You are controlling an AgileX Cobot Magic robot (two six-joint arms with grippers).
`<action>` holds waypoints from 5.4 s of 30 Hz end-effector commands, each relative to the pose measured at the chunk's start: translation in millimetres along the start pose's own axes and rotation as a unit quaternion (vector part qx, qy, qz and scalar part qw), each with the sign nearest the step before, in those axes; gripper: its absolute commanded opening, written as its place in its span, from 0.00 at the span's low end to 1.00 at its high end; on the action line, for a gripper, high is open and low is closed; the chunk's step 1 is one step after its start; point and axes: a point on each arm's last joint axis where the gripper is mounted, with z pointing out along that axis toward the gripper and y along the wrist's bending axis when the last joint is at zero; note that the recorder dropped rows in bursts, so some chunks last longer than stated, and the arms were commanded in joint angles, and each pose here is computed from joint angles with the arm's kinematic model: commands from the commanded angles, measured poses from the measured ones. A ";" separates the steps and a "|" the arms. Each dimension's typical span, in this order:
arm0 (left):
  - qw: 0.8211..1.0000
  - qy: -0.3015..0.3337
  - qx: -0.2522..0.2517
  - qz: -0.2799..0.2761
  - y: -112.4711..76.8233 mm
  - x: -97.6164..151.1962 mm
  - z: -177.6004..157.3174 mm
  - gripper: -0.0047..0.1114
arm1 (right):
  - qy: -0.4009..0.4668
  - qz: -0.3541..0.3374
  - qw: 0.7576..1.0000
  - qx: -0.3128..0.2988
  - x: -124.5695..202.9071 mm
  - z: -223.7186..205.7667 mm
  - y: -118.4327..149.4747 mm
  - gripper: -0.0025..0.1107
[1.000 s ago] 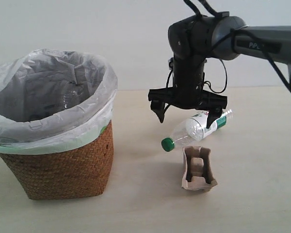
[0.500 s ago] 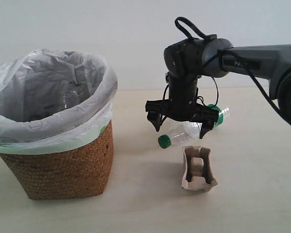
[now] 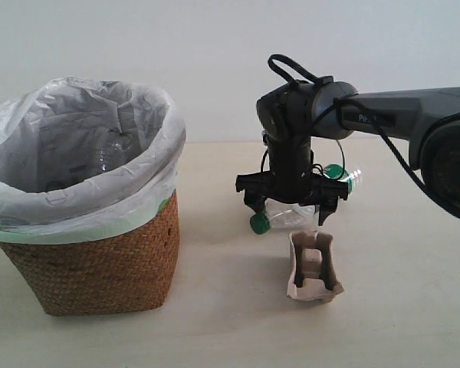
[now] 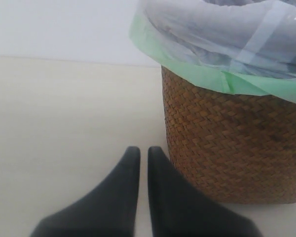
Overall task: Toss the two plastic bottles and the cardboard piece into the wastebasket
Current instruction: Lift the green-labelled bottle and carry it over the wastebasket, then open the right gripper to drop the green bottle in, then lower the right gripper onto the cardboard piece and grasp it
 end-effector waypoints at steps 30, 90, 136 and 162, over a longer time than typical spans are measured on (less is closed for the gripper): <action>1.000 -0.001 -0.002 -0.004 0.3 0.6 0.1 0.09 | -0.130 -0.091 0.987 0.035 -28.0 -150.4 -37.6 0.02; 1.000 -0.001 -0.002 -0.004 0.3 0.6 0.1 0.09 | -0.141 -0.239 0.841 -0.464 33.0 -299.8 -32.0 0.10; 1.000 -0.001 -0.002 -0.004 0.3 0.6 0.1 0.09 | 0.018 -0.173 0.985 -0.020 85.7 -158.1 -35.1 0.82; 1.000 -0.001 -0.002 -0.004 0.3 0.6 0.1 0.09 | 0.058 -0.173 0.983 0.035 105.9 -52.9 -28.6 0.68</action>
